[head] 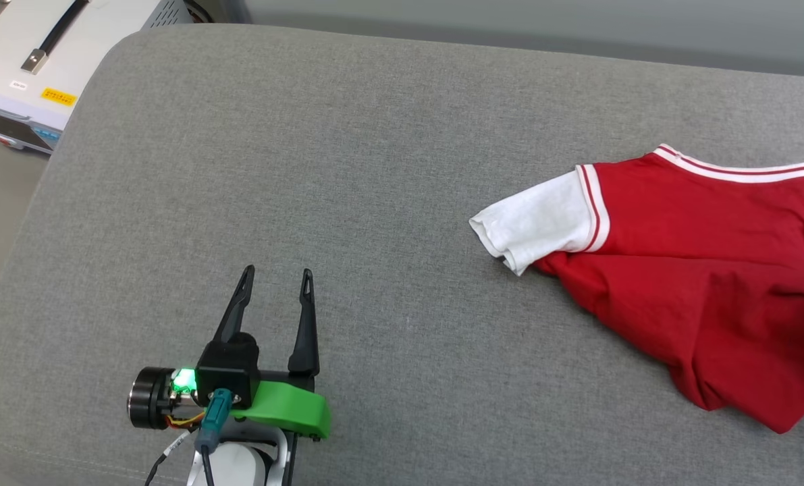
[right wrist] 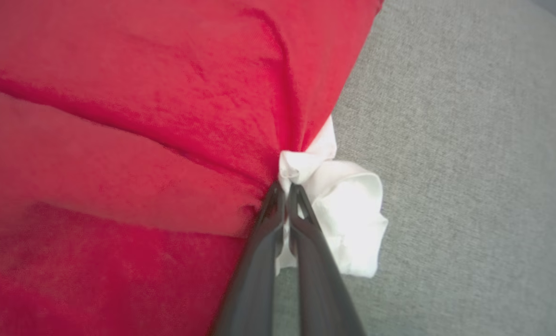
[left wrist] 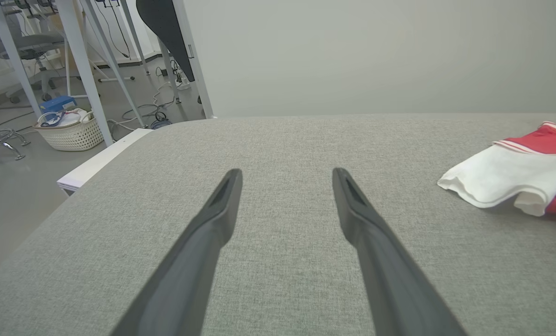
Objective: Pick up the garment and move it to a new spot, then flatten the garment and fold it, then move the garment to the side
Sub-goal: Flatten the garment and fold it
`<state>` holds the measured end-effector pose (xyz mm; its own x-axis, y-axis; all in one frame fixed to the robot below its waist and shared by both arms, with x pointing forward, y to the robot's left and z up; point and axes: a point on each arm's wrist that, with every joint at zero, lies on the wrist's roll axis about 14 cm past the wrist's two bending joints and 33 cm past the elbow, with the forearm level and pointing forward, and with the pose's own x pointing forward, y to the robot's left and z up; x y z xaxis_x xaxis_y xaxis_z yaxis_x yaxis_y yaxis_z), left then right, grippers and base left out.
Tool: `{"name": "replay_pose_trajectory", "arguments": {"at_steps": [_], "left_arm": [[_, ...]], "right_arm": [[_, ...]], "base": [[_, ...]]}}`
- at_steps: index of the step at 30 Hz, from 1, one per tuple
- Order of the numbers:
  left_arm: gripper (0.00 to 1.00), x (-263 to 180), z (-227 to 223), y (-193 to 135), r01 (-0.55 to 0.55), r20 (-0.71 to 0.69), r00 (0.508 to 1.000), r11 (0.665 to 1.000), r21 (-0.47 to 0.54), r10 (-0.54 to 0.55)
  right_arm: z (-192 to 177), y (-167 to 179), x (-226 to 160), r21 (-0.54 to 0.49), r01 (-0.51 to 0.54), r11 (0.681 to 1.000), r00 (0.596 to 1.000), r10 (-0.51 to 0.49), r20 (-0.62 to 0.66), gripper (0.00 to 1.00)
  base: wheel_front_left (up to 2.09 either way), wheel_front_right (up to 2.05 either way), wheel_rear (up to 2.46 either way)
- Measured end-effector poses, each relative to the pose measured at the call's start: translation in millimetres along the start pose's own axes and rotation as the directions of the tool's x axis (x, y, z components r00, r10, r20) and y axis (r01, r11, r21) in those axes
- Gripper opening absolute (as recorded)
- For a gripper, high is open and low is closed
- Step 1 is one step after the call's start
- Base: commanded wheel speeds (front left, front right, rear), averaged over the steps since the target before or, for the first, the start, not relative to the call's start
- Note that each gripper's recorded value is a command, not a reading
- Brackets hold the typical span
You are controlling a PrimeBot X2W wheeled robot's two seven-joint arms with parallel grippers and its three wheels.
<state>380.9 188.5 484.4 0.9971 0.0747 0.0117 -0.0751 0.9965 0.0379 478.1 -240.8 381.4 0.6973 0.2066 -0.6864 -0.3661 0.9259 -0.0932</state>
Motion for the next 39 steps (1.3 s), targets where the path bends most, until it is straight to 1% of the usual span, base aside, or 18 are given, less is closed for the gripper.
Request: {"name": "replay_pose_trajectory", "arguments": {"at_steps": [2, 4, 5, 6, 8, 10, 12, 17, 20, 23, 25, 28, 30, 32, 36, 39], "left_arm": [[1.00, 0, -1, 0, 0.002, -0.004, 1.000, 1.000, 0.000, -0.002], [1.00, 0, -2, -2, 0.006, -0.006, 1.000, 1.000, -0.001, -0.006], [1.00, 0, -2, -3, 0.009, -0.006, 1.000, 1.000, -0.002, -0.009], [1.00, 0, -2, -4, 0.013, -0.004, 1.000, 1.000, -0.004, -0.013], [1.00, 0, 1, -6, 0.019, 0.003, 1.000, 1.000, -0.005, -0.019], [1.00, -1, 4, -8, 0.025, 0.014, 1.000, 1.000, -0.007, -0.025], [1.00, -2, 7, -9, 0.028, 0.023, 0.999, 1.000, -0.005, -0.028], [1.00, -6, 9, -12, 0.038, 0.028, 0.999, 0.999, -0.002, -0.038], [1.00, -6, 13, -17, 0.060, 0.042, 0.997, 0.998, -0.005, -0.059], [1.00, -4, 20, -21, 0.084, 0.063, 0.994, 0.996, 0.005, -0.084], [1.00, -3, 24, -23, 0.101, 0.078, 0.992, 0.995, 0.015, -0.102], [1.00, 3, 33, -23, 0.126, 0.106, 0.986, 0.991, 0.033, -0.129], [1.00, 12, 45, -24, 0.150, 0.140, 0.978, 0.987, 0.053, -0.156], [1.00, 22, 59, -26, 0.180, 0.180, 0.965, 0.981, 0.073, -0.191], [1.00, 49, 94, -33, 0.250, 0.267, 0.924, 0.962, 0.113, -0.272], [1.00, 72, 107, -43, 0.311, 0.266, 0.902, 0.939, 0.149, -0.341]], "right_arm": [[-5, 7, 1, 0.056, -0.010, 0.998, 1.000, 0.009, 0.018, 0.00], [-3, 4, -1, 0.079, 0.000, 0.997, 0.999, -0.004, 0.048, 0.00], [0, 2, -3, 0.089, 0.010, 0.996, 0.997, -0.017, 0.077, 0.28], [5, -2, -5, 0.102, 0.020, 0.995, 0.993, -0.032, 0.112, 1.00], [17, -7, -12, 0.125, 0.036, 0.992, 0.979, -0.060, 0.196, 1.00], [35, -16, -22, 0.140, 0.058, 0.988, 0.947, -0.099, 0.306, 1.00], [51, -23, -32, 0.151, 0.077, 0.986, 0.913, -0.131, 0.387, 1.00], [76, -26, -57, 0.155, 0.104, 0.982, 0.844, -0.170, 0.510, 1.00], [94, -22, -81, 0.164, 0.115, 0.980, 0.770, -0.192, 0.608, 1.00], [97, -12, -104, 0.180, 0.132, 0.975, 0.704, -0.220, 0.675, 1.00], [91, 2, -115, 0.187, 0.134, 0.973, 0.678, -0.227, 0.699, 1.00], [81, 23, -126, 0.198, 0.134, 0.971, 0.654, -0.237, 0.718, 1.00], [81, 34, -136, 0.205, 0.137, 0.969, 0.631, -0.245, 0.737, 1.00], [83, 42, -142, 0.205, 0.137, 0.969, 0.619, -0.246, 0.746, 1.00], [87, 50, -146, 0.201, 0.132, 0.971, 0.614, -0.239, 0.752, 1.00], [90, 55, -145, 0.190, 0.130, 0.973, 0.615, -0.230, 0.755, 1.00]], "base": [[0.00, 0.00, 0.00], [0.00, 0.00, 0.00], [0.00, 0.00, 0.00], [0.00, 0.00, 0.00], [0.00, 0.00, 0.00], [0.00, 0.00, 0.00], [0.00, 0.00, 0.00], [0.00, 0.00, 0.00], [0.00, 0.00, 0.00], [0.00, 0.00, 0.00], [0.00, 0.00, 0.00], [0.00, 0.00, 0.00], [0.00, 0.00, 0.00], [0.00, 0.00, 0.00], [0.00, 0.00, 0.00], [0.00, 0.00, 0.00]]}}
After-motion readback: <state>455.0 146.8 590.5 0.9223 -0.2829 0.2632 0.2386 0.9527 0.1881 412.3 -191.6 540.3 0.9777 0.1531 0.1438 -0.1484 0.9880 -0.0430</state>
